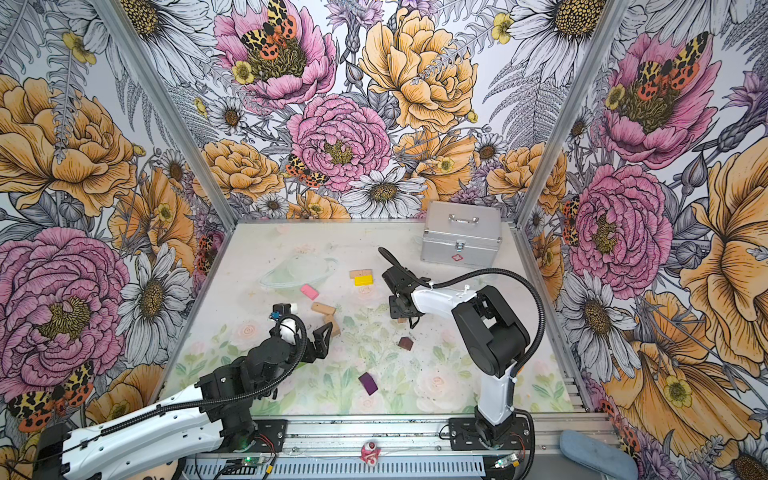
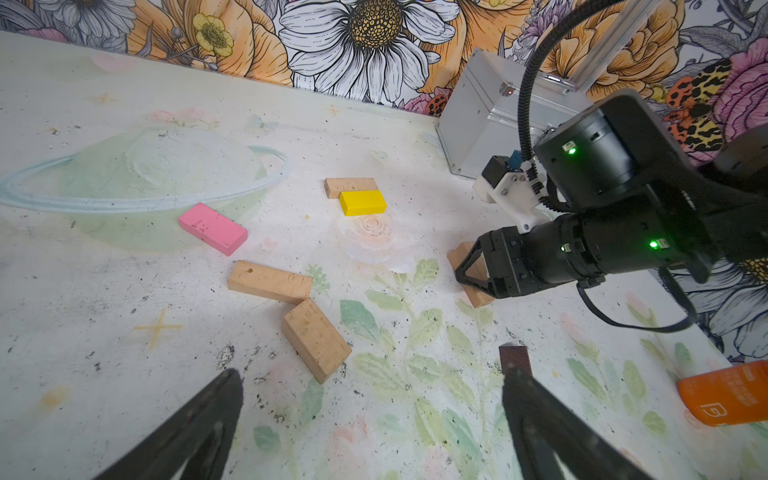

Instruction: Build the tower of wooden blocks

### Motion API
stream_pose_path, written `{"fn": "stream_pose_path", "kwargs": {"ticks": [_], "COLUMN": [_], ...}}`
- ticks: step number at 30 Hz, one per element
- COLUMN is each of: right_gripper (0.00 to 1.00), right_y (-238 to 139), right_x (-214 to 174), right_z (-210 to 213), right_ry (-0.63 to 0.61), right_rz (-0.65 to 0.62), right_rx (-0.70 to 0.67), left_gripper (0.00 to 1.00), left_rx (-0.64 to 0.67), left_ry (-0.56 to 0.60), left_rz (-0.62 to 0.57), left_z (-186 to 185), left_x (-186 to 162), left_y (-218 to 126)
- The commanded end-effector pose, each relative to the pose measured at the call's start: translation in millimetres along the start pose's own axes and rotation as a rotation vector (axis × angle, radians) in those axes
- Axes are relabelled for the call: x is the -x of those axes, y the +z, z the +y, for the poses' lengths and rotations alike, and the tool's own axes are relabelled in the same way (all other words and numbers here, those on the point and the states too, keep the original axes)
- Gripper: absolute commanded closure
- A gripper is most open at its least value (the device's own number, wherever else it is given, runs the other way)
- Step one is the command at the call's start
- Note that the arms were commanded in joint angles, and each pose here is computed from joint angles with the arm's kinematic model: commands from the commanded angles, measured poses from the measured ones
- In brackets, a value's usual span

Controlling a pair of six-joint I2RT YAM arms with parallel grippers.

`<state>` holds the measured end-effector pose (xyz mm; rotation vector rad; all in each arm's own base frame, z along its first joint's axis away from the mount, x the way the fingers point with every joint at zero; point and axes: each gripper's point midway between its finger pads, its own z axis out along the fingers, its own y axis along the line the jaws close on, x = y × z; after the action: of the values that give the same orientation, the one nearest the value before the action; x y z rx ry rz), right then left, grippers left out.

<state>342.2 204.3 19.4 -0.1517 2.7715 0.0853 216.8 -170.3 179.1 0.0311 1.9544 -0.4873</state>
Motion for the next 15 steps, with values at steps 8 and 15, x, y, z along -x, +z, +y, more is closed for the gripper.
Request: {"fn": "stream_pose_path", "kwargs": {"ticks": [8, 15], "right_gripper": [0.29, 0.63], "right_y": [-46, -34], "right_x": [26, 65], "right_z": [4, 5], "right_ry": [-0.002, -0.019], "right_rz": [-0.072, -0.081], "right_rx": [0.027, 0.026], "left_gripper": [0.01, 0.01], "left_rx": [-0.026, -0.011], "left_ry": [-0.006, -0.007], "left_rz": [-0.028, -0.039], "left_z": [-7, -6], "left_x": [14, 18], "left_y": [-2, -2]}}
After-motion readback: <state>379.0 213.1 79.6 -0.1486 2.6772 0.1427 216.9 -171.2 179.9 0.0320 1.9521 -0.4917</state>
